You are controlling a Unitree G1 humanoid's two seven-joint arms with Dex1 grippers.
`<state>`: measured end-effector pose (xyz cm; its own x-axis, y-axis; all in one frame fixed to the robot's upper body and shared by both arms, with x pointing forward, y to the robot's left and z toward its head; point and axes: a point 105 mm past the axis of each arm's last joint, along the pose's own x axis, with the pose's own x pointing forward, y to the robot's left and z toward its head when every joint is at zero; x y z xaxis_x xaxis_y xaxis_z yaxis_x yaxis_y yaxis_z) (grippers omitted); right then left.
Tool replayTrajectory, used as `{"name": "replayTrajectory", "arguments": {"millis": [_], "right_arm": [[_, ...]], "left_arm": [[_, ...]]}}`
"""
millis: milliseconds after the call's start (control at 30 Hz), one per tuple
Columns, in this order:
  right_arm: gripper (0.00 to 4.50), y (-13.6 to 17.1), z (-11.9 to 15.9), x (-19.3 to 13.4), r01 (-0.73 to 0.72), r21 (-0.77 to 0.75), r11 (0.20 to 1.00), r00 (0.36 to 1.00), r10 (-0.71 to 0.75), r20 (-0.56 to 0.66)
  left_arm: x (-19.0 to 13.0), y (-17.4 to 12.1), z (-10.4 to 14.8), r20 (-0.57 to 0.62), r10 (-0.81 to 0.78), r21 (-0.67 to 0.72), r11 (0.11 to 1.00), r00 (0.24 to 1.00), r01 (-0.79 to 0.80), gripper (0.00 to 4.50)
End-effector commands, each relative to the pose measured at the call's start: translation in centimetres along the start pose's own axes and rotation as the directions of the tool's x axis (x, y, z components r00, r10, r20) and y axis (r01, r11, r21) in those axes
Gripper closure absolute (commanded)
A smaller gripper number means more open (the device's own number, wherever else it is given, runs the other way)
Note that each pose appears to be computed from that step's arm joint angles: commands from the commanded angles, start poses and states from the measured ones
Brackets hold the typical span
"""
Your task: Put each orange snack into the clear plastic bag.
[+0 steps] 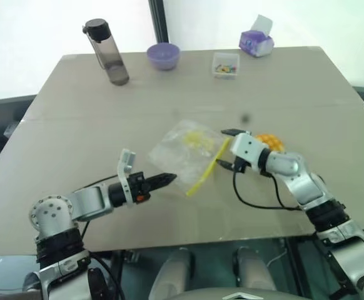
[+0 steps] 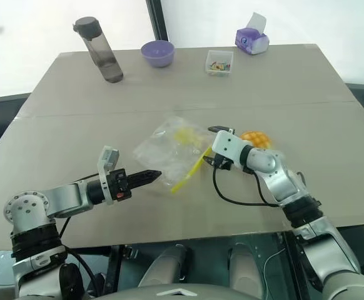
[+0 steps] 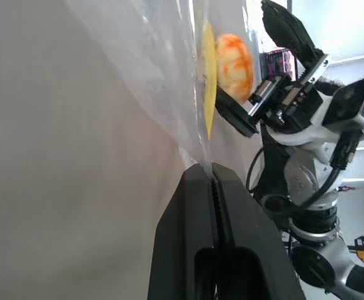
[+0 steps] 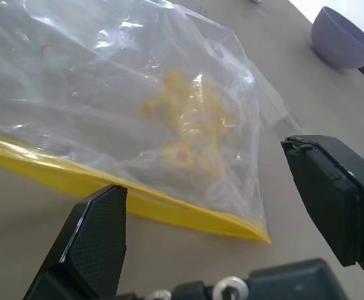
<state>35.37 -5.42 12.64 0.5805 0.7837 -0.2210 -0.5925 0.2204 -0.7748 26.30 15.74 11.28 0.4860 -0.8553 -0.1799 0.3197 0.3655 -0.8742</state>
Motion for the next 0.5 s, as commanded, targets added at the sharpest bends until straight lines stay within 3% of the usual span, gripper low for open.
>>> {"name": "replayTrajectory", "arguments": {"millis": [33, 300, 500], "right_arm": [[0.00, -1.2, 1.1, 0.5, 0.040, -0.035, 0.999, 0.998, -0.038, 0.046], [0.00, -1.5, 1.8, 0.4, 0.065, -0.038, 0.997, 0.994, -0.061, 0.092], [2.39, -2.1, 2.2, 0.1, 0.093, -0.040, 0.995, 0.989, -0.088, 0.115]], "left_arm": [[-0.4, -2.4, -0.3, -0.015, -0.110, 0.037, 0.993, 0.994, 0.110, 4.43], [-0.7, -5.4, -1.3, -0.034, -0.227, 0.003, 0.974, 0.973, 0.227, 4.43], [-1.2, -6.1, -1.3, -0.038, -0.272, 0.016, 0.962, 0.962, 0.272, 4.50]]}}
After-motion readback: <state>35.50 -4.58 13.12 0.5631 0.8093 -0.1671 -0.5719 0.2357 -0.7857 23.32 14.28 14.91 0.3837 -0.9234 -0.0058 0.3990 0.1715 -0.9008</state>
